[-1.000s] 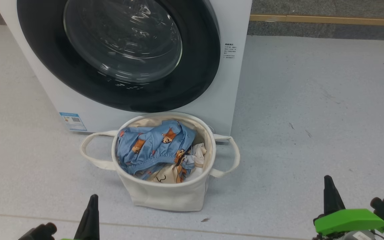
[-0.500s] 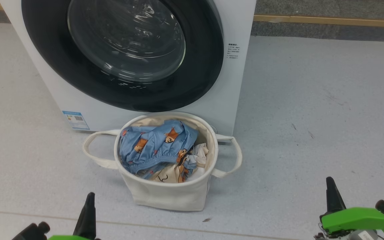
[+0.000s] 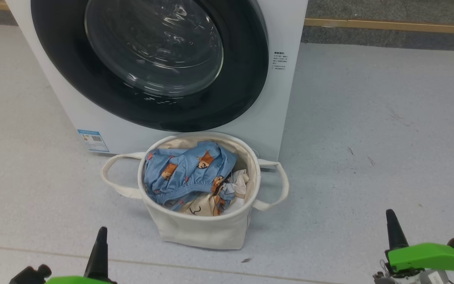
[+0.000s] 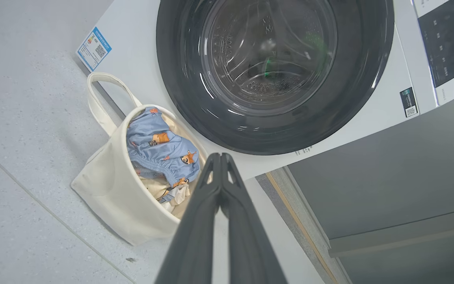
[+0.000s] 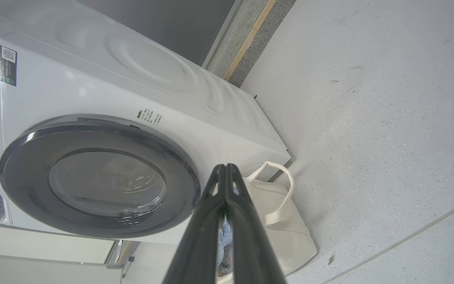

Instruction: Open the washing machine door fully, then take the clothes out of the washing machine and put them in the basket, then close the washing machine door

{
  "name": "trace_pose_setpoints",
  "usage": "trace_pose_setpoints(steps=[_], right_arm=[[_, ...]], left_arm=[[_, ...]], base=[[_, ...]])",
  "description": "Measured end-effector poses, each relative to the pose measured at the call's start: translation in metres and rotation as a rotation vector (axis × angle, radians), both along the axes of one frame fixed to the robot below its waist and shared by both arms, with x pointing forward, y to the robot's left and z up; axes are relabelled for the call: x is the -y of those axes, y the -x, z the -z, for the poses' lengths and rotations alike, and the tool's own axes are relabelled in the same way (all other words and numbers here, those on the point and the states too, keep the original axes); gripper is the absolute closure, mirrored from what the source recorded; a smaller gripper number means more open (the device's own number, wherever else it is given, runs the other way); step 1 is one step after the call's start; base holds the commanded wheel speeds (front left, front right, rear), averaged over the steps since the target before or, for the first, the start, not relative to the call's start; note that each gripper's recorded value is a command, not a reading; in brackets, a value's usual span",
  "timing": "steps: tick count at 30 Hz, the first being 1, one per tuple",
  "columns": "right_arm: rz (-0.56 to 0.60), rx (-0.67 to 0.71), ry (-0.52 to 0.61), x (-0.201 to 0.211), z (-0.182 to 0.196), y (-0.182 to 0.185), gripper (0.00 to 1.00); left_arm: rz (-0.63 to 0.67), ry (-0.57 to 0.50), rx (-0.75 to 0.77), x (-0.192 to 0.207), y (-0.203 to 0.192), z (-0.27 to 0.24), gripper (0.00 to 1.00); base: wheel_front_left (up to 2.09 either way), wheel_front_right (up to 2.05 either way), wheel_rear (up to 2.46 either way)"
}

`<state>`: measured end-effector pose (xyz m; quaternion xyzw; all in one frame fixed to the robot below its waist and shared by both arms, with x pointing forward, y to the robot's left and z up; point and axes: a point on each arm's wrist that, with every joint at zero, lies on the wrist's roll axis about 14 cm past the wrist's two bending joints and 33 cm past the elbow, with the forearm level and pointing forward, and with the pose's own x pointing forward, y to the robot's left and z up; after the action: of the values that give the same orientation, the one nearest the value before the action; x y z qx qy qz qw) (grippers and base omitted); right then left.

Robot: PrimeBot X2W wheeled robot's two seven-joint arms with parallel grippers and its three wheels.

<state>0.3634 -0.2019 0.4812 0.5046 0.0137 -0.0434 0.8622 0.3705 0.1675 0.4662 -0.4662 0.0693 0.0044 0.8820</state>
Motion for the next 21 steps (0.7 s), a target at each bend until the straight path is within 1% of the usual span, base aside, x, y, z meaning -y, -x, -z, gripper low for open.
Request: trace_pose_setpoints(steps=[21], right_arm=[[0.006, -0.014, -0.226, 0.002, 0.005, -0.003, 1.00]], left_arm=[[-0.051, 0.253, -0.014, -0.010, -0.001, -0.002, 1.00]], base=[[0.00, 0.00, 0.00]])
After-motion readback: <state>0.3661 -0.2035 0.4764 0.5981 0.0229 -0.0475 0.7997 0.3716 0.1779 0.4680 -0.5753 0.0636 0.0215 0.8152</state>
